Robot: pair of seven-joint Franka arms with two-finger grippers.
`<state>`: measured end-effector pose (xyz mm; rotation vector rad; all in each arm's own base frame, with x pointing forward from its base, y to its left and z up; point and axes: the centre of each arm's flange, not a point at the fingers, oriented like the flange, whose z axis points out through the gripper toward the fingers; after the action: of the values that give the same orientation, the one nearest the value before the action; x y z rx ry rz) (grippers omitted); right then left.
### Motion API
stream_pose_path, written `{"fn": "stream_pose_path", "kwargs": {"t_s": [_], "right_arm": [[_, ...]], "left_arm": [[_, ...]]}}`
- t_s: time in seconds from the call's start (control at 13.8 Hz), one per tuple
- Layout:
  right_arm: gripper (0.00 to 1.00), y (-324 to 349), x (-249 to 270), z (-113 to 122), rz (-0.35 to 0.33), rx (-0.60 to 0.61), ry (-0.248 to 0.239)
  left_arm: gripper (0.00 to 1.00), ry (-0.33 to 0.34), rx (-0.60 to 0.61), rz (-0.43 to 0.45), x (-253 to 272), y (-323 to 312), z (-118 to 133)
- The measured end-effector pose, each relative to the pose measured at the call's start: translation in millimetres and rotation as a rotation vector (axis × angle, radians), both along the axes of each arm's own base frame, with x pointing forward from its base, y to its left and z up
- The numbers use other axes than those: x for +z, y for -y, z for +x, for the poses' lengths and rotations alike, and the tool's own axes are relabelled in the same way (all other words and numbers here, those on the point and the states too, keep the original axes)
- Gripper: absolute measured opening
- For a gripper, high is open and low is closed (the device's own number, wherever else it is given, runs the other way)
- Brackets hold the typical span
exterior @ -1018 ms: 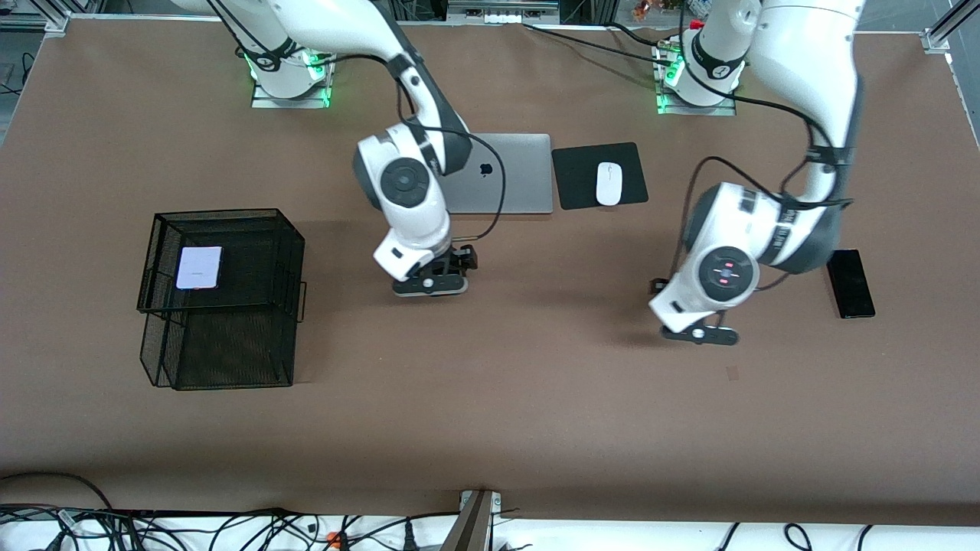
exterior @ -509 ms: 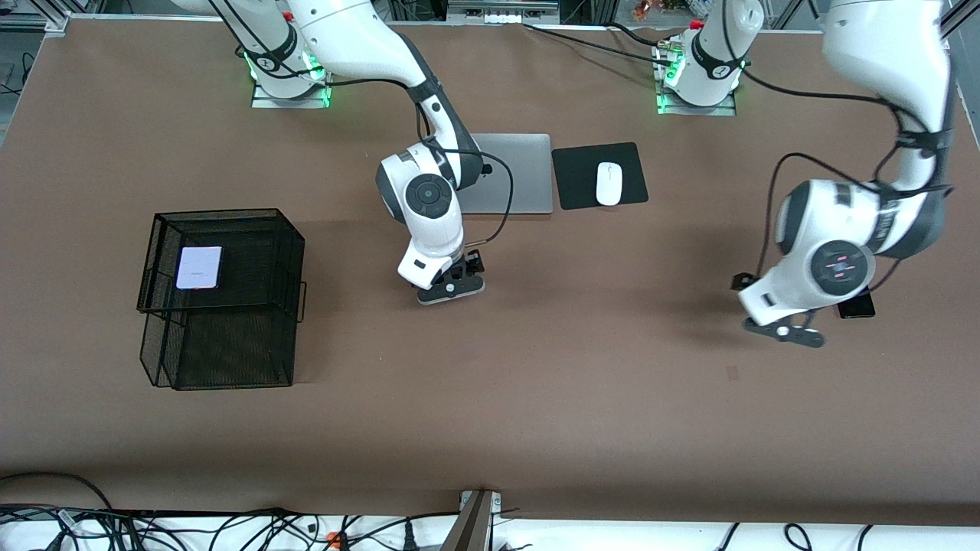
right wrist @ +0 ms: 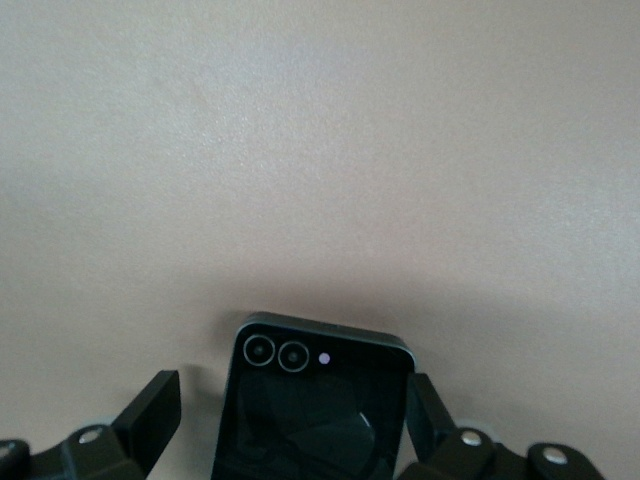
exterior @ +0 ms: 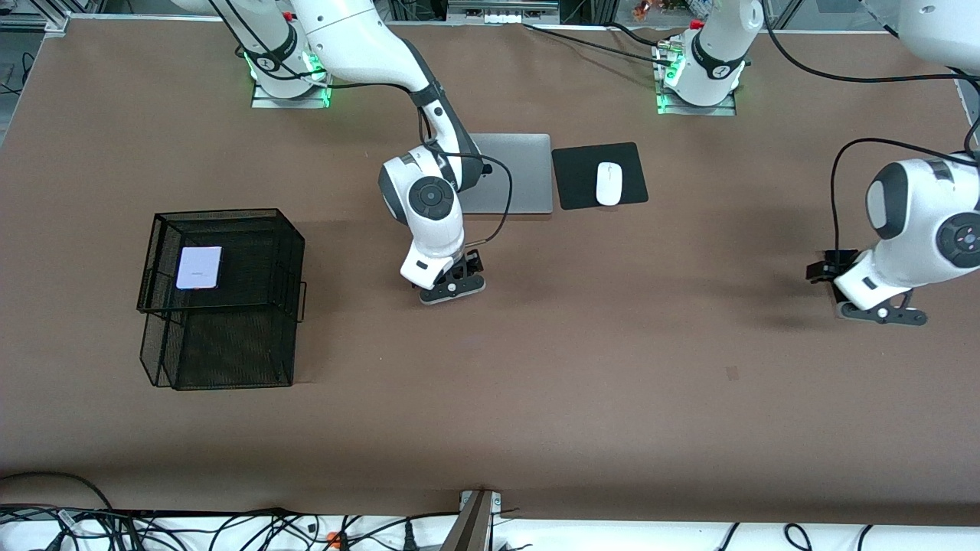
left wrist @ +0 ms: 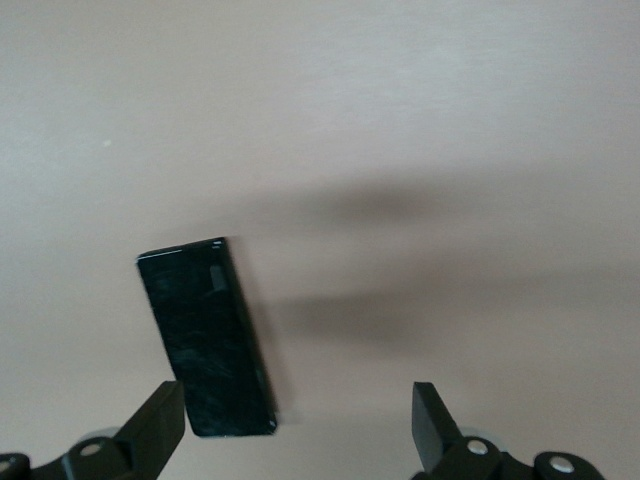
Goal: Place phones with both arms
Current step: 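Grasp the flip phone with the right gripper while the left gripper reaches the black phone, then carry the flip phone to the organizer while the left gripper grasps the black phone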
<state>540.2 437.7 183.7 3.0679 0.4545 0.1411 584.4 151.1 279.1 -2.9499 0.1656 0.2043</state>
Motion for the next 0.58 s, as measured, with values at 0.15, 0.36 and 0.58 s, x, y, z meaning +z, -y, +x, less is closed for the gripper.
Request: {"fn": "stream_pose_path", "kwargs": {"t_s": [0.15, 0.36, 0.58], "right_arm": [[1.0, 3, -4, -1, -0.005, 0.014, -0.001], [1.0, 12, -14, -3, 0.004, 0.039, 0.034], [1.0, 13, -16, -4, 0.009, 0.038, 0.042]], "left_arm": [[1.0, 0.029, 0.052, -0.01, -12, -30, -19], [1.0, 0.058, 0.124, -0.032, -25, -65, -40], [1.0, 0.083, 0.157, -0.04, -36, -95, -60]]}}
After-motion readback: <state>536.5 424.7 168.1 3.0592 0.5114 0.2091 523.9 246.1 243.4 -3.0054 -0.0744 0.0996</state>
